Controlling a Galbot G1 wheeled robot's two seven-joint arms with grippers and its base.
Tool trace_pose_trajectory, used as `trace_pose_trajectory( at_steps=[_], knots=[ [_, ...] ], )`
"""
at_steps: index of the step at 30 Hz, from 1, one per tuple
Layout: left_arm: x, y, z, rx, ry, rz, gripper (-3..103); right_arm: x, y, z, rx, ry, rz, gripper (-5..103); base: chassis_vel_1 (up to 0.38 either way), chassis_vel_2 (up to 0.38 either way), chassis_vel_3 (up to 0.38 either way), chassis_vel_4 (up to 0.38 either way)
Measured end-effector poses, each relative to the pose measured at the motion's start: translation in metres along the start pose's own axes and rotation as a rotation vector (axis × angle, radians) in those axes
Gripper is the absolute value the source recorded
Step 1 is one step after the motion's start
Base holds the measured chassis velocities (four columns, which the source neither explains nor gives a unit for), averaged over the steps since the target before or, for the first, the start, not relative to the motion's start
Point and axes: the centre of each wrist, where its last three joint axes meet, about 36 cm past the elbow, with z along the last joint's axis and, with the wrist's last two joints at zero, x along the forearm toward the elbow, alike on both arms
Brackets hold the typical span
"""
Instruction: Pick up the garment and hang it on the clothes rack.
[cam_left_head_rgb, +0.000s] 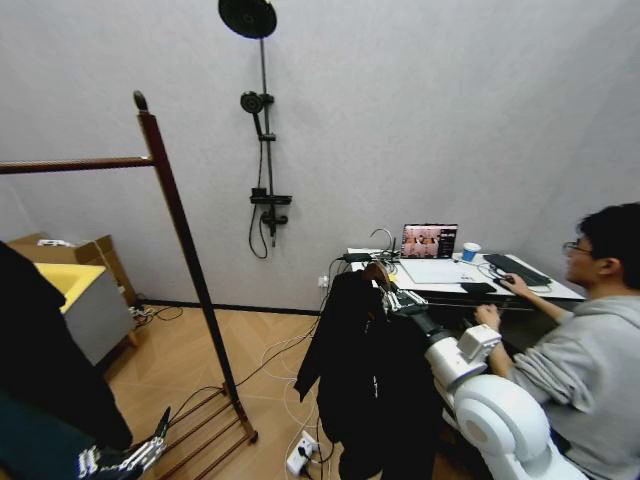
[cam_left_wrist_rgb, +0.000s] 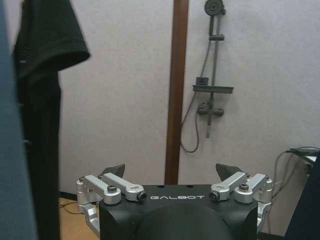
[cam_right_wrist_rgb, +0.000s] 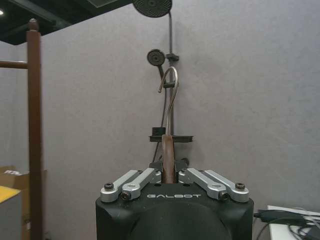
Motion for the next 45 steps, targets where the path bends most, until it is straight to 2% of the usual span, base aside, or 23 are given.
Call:
trace_pose_trajectory(
  at_steps=[14,26,34,45],
  knots=[
    [0.0,0.0,0.0,0.0,0.0,0.0,100,0.011,0.007,-0.012,0.02,-0.028,-0.03,9,0.127,0.12,0.126,0.12],
    [0.0,0.0,0.0,0.0,0.0,0.0,100,0.001,0.002,0.006,0.001,-0.007,-0.007,9,0.118,0.121,0.128,0.125],
    [0.0,0.0,0.0,0.0,0.0,0.0,100,0.001,0.003,0.0,0.012,-0.026,-0.021,9,0.126,0.121,0.118,0.127],
    [0.0,0.0,0.0,0.0,0.0,0.0,100,-0.015,-0.013,0.003,0.025,-0.042,0.016,9,0.082,0.158,0.153,0.1]
  ],
)
